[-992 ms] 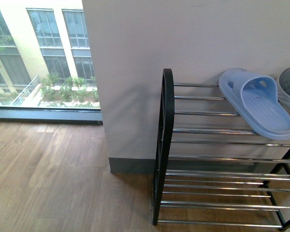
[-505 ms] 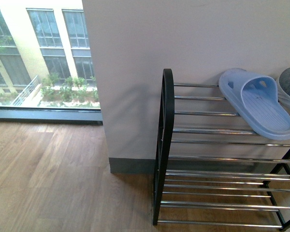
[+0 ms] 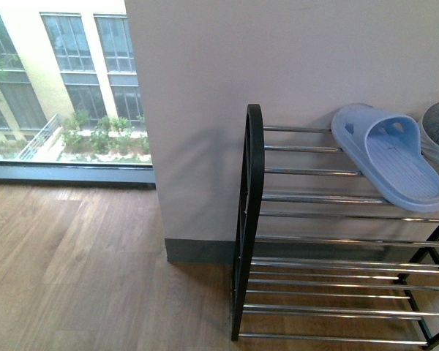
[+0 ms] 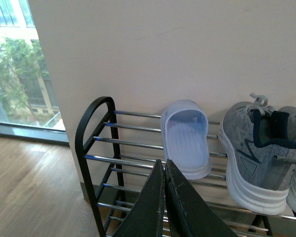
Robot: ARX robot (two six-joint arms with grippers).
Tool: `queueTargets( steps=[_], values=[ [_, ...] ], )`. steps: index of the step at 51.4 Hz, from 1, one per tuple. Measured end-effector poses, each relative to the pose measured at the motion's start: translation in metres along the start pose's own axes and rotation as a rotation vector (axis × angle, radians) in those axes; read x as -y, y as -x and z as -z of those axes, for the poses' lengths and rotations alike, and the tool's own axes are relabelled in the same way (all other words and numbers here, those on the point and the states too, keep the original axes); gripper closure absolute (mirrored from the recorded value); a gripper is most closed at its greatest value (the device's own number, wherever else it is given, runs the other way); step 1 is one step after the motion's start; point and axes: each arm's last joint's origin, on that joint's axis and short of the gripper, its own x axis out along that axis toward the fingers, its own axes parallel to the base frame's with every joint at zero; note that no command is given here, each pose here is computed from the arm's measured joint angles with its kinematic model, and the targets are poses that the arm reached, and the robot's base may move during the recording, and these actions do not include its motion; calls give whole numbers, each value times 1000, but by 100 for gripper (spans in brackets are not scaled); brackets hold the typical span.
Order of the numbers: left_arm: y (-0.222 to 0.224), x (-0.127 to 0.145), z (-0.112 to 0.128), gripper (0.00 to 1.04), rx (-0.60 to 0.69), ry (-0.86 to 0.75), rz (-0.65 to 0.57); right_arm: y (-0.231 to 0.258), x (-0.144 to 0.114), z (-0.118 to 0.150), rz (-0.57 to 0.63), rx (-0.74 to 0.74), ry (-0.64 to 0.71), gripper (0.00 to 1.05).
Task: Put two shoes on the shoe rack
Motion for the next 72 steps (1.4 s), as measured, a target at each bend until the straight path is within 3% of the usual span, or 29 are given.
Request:
queueTargets(
  steps=[7, 25, 31, 45, 50, 53, 61, 72],
  values=[
    [0, 0, 0, 103, 0, 0, -1, 0, 0, 0, 0, 1, 0, 99],
    [0, 0, 0, 103, 0, 0, -1, 0, 0, 0, 0, 1, 0, 24],
    [0, 0, 0, 103, 1, -1, 4, 0, 0, 0, -1, 2, 0, 9],
    [0, 0, 0, 103, 1, 1, 2, 0, 0, 0, -2, 2, 0, 9],
    [-8, 6, -6, 103, 3, 123, 160, 0, 0, 0, 0, 3, 0, 9],
    [-20, 18, -24, 103, 2, 183, 251, 0, 0, 0, -1, 3, 0, 9],
    [-75, 82, -74, 103, -170, 270, 482, 0, 0, 0, -1, 3, 0, 9],
    [-127, 178, -128, 103, -243, 279, 629, 0, 0, 0, -1, 3, 0, 9]
  ],
)
